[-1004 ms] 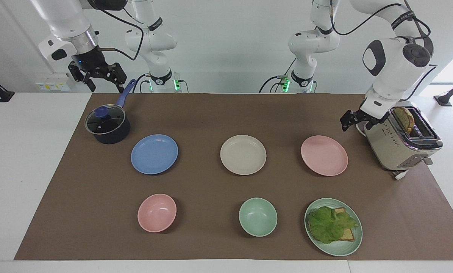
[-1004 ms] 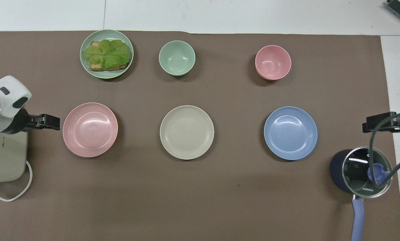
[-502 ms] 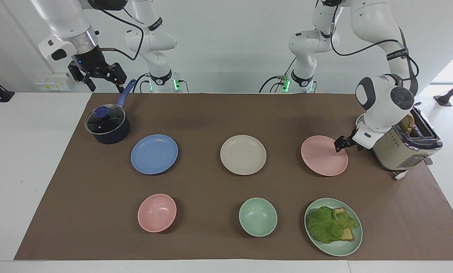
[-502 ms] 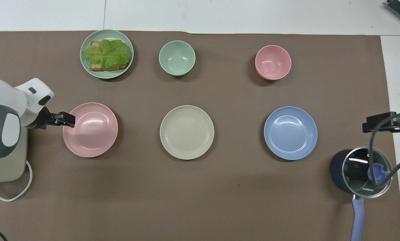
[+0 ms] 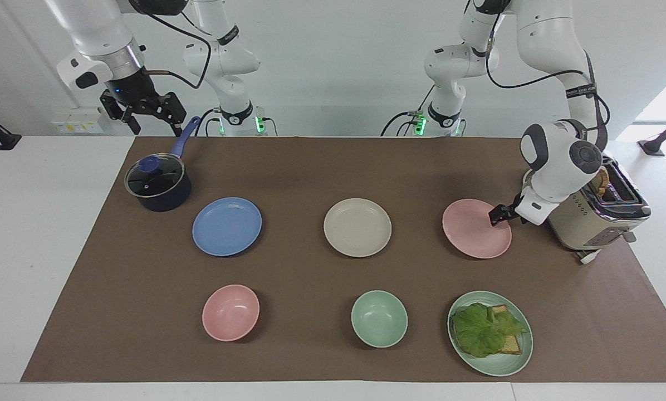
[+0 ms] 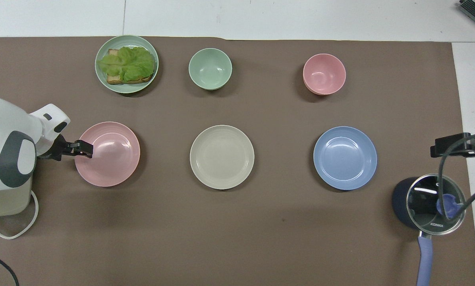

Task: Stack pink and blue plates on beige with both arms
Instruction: 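Reach the left gripper to the rim of the pink plate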

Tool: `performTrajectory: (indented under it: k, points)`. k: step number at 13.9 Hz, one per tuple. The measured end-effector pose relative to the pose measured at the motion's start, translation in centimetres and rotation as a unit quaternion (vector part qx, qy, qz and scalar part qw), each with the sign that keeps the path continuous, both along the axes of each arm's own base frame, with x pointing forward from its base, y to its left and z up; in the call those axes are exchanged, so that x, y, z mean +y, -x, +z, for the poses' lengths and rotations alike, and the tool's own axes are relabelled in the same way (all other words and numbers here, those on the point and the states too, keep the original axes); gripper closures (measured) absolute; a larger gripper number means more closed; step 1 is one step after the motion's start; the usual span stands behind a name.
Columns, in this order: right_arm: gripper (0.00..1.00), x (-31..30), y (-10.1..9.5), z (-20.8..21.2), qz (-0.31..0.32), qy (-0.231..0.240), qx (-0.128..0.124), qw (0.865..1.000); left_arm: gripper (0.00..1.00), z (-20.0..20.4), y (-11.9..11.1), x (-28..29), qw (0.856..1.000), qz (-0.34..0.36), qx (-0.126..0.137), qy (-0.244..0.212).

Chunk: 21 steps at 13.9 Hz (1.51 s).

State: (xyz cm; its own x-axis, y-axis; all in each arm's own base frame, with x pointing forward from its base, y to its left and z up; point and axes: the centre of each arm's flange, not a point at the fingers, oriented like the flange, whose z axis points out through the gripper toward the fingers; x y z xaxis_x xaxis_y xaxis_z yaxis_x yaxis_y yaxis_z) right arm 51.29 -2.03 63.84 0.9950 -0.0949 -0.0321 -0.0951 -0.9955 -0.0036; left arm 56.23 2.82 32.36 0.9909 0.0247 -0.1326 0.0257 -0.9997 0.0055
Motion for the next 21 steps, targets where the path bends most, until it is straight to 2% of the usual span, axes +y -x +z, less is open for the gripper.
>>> performTrajectory:
  k: [3,4,5,6,8,9,10,13,15,18,21]
  points:
    - [0.00,0.0,0.0,0.0,0.000,0.000,0.000,1.000,0.04,-0.4,0.3,0.0,1.000,0.001,0.004,0.000]
    - [0.00,0.0,0.0,0.0,0.000,0.000,0.000,1.000,0.16,-0.5,0.4,0.1,1.000,0.001,0.006,0.000]
    - [0.00,0.0,0.0,0.0,0.000,0.000,0.000,1.000,0.22,-0.7,0.5,0.0,1.000,0.001,0.008,0.000]
    - [0.00,0.0,0.0,0.0,0.000,0.000,0.000,1.000,0.23,-0.8,0.6,0.0,1.000,0.001,0.010,0.000]
    - [0.00,0.0,0.0,0.0,0.000,0.000,0.000,1.000,0.49,-0.9,0.7,0.0,1.000,0.001,0.013,0.001]
    - [0.00,0.0,0.0,0.0,0.000,0.000,0.000,1.000,0.49,-1.0,0.8,0.0,1.000,0.001,0.014,0.001]
    - [0.00,0.0,0.0,0.0,0.000,0.000,0.000,1.000,0.54,-1.1,0.8,0.1,1.000,0.001,0.014,0.001]
    - [0.00,0.0,0.0,0.0,0.000,0.000,0.000,1.000,0.90,-1.1,0.9,0.2,1.000,0.003,0.018,0.001]
    - [0.00,0.0,0.0,0.0,0.000,0.000,0.000,1.000,0.92,-0.6,1.1,0.3,1.000,0.005,0.023,0.003]
    - [0.00,0.0,0.0,0.0,0.000,0.000,0.000,1.000,0.92,0.0,1.2,0.6,0.999,0.007,0.044,0.004]
    - [0.00,0.0,0.0,0.0,0.000,0.000,0.000,1.000,0.95,3.4,0.3,0.1,0.997,0.001,0.074,0.008]
